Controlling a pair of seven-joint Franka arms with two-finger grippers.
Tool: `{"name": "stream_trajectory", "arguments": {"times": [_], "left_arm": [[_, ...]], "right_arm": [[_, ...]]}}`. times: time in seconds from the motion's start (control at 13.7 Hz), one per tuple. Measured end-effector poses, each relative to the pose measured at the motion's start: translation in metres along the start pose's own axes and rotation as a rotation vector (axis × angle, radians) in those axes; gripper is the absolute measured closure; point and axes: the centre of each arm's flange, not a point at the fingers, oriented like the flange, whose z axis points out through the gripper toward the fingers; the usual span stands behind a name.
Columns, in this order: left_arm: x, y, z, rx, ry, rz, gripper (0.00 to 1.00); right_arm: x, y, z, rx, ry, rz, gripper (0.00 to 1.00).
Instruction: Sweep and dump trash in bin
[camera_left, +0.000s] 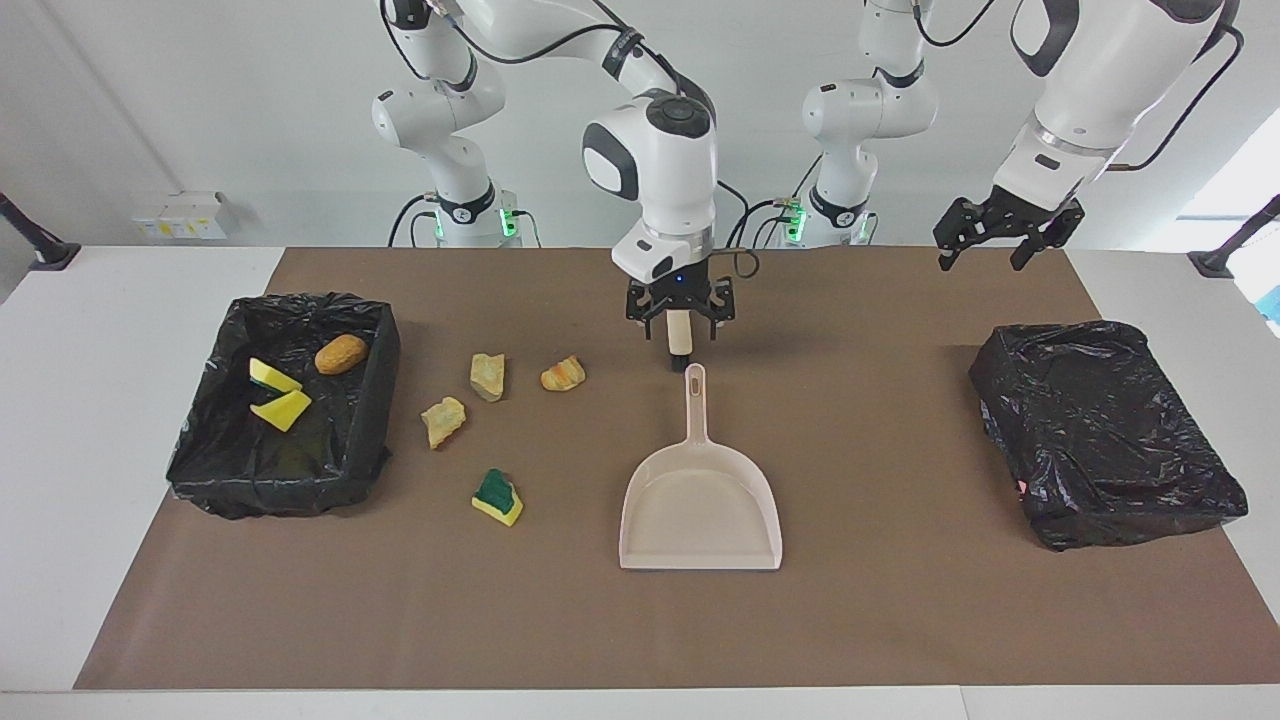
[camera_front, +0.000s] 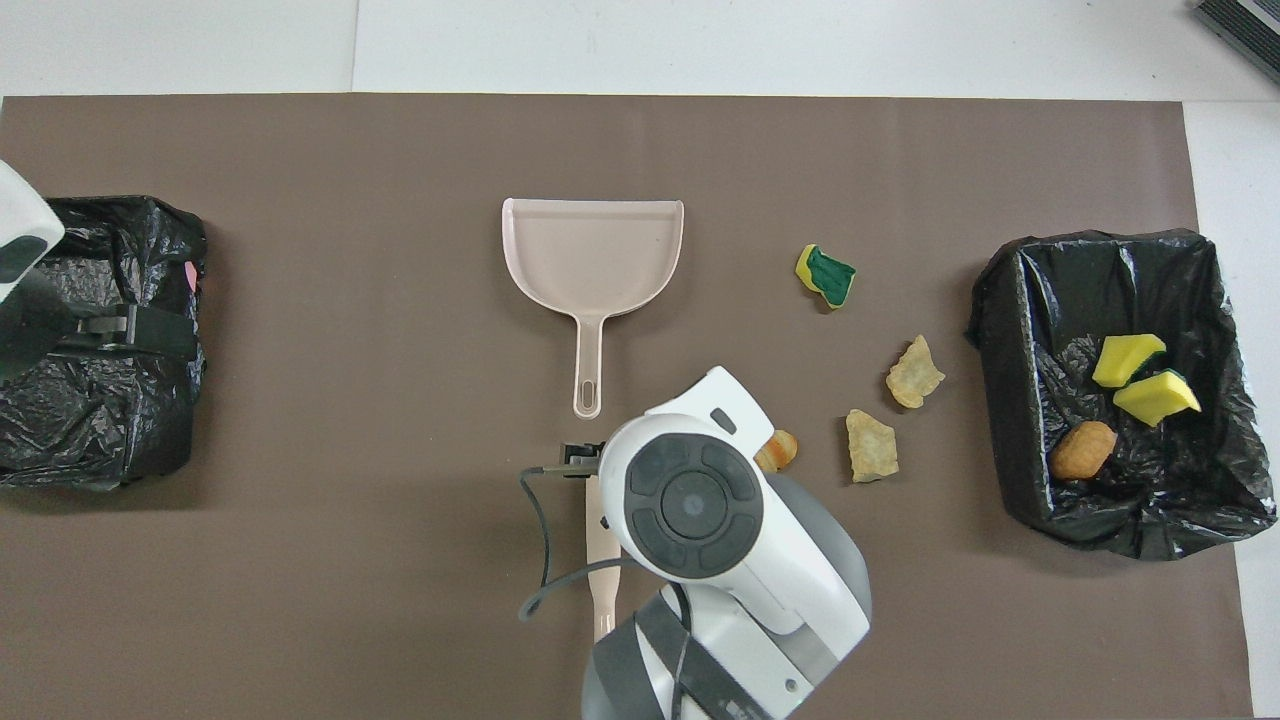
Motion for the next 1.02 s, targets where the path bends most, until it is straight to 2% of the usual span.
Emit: {"name": "stream_trajectory", "arguments": {"times": [0.22,0.58,1.02], "left_arm": [[0.020,0.018,0.021,-0.015,0.016,0.032,0.00],[0.051,0.105,0.062,-0.049,0.007,0.116,0.00],[0.062,0.261,0.159,-0.088,-0.002,0.077,0.00]], "right_arm": [[-0.056,0.016,0.014,0.009,-0.062,-0.010,0.00],[-0.135,0.014,0.030,-0.005,-0.104,-0.052,0.00],[-0.176,-0.012,0.079,0.006,-0.097,-0.039,0.03]]}}
